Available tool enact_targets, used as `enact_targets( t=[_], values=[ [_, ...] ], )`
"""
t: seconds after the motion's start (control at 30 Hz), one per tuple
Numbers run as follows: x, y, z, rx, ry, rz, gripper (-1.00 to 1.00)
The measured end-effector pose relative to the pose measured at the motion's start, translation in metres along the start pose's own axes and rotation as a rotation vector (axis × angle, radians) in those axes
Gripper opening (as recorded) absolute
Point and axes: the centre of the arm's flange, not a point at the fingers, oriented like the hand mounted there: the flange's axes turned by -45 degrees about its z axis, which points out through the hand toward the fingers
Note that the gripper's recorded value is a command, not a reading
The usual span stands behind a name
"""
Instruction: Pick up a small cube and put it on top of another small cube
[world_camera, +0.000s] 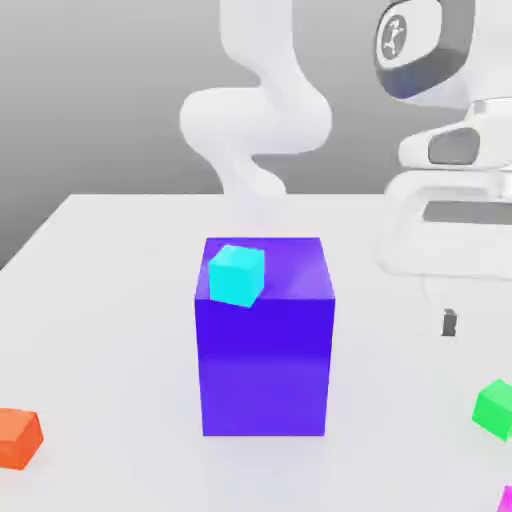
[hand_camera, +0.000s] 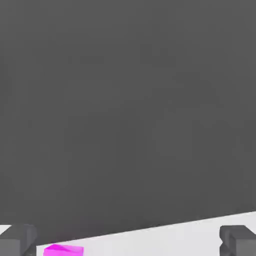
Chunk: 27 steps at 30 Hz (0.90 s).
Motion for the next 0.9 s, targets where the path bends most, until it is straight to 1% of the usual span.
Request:
enact_targets(
  t=[0.3, 0.43, 0.47, 0.7, 0.83, 0.9],
  values=[
    [-0.064, -0.066, 0.138, -0.021, -0.195, 0.059, 0.00],
    [-0.086, -0.074, 0.201, -0.025, -0.223, 0.070, 0.00],
    [-0.090, -0.074, 0.213, -0.025, -0.224, 0.070, -1.00],
    [-0.090, -0.074, 0.214, -0.024, -0.224, 0.071, -1.00],
    [-0.082, -0.076, 0.162, -0.019, -0.227, 0.056, -1.00],
    [-0.100, -0.083, 0.141, 0.006, -0.235, -0.029, -1.00]
  ],
)
